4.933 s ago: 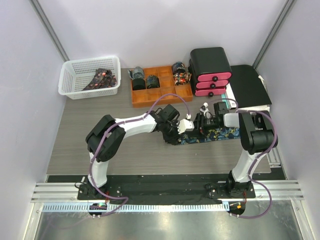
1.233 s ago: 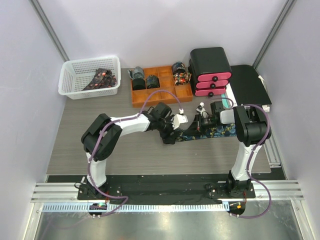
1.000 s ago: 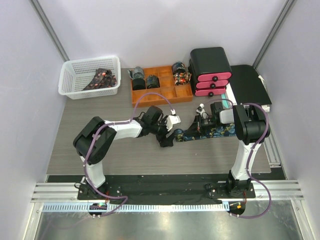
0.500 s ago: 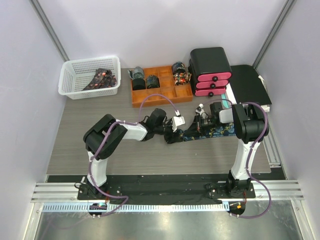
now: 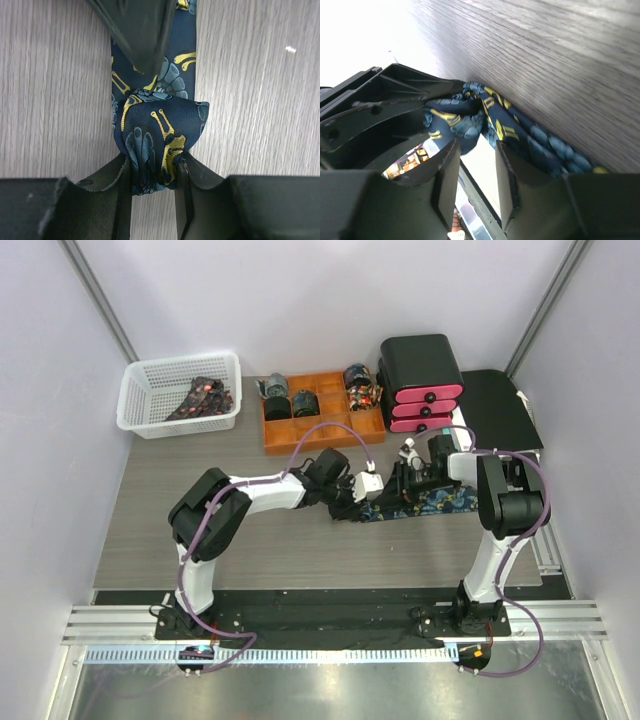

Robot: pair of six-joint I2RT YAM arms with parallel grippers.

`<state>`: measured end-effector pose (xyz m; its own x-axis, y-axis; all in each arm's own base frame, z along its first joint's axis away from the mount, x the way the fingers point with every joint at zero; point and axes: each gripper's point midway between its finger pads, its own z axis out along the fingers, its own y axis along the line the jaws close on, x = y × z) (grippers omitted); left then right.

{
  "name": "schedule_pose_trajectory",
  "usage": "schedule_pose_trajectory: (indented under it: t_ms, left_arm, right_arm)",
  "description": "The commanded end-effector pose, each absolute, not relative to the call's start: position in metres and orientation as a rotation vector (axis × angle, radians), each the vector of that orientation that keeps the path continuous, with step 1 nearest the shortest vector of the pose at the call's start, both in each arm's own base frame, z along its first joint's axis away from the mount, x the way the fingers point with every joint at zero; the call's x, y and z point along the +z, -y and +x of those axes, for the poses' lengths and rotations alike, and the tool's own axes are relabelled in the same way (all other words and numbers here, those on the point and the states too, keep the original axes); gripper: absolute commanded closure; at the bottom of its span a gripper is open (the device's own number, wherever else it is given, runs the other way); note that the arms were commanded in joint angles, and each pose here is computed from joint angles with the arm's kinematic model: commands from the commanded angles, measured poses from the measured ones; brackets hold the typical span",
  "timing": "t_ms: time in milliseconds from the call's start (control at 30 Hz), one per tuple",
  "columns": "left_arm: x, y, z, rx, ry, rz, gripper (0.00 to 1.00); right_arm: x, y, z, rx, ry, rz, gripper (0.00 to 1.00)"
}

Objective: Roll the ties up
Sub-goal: Roll the tie at the center of the board.

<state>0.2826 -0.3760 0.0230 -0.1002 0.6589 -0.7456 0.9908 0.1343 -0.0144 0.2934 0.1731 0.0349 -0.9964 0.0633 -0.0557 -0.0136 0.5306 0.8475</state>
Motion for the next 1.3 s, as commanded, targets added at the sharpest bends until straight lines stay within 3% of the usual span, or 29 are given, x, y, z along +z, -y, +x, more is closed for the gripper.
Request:
schedule_pose_trajectory:
  t_ms: [0,400,433,533,567,633,933,1267]
  left_arm:
    - [-0.026,0.315,0.249,-0.556,-2.171,1.748,0.82]
    - [-0.030,0.317,0.255,-0.473,-2.280,1.732,0.73]
    - [-0.030,0.317,0.255,-0.474,-2.285,1.727,0.71]
    - [-0.028,0.316,0.256,-0.475,-2.279,1.721,0.65]
    - [-0.029,0.316,0.253,-0.488,-2.279,1.721,0.62]
    - [-0.023,0.316,0.254,-0.514,-2.264,1.702,0.52]
    - [0.031,0.342,0.261,-0.845,-2.006,1.539,0.24]
    - [0.056,0.378,0.277,-0.920,-1.677,1.379,0.15]
  right_arm:
    - [0.056,-0.170,0.294,1.472,-2.639,-0.026,0.57]
    - [0.063,-0.210,0.290,1.598,-2.559,0.055,0.53]
    - [0.059,-0.212,0.292,1.597,-2.550,0.044,0.55]
    - [0.046,-0.209,0.292,1.561,-2.588,0.028,0.79]
    - [0.042,-0.206,0.296,1.524,-2.603,0.024,0.94]
    - [0.033,-0.196,0.295,1.499,-2.629,0.040,0.99]
    - [-0.013,-0.173,0.288,1.403,-2.773,0.161,0.99]
    - [-0.040,-0.162,0.275,1.334,-2.898,0.227,0.99]
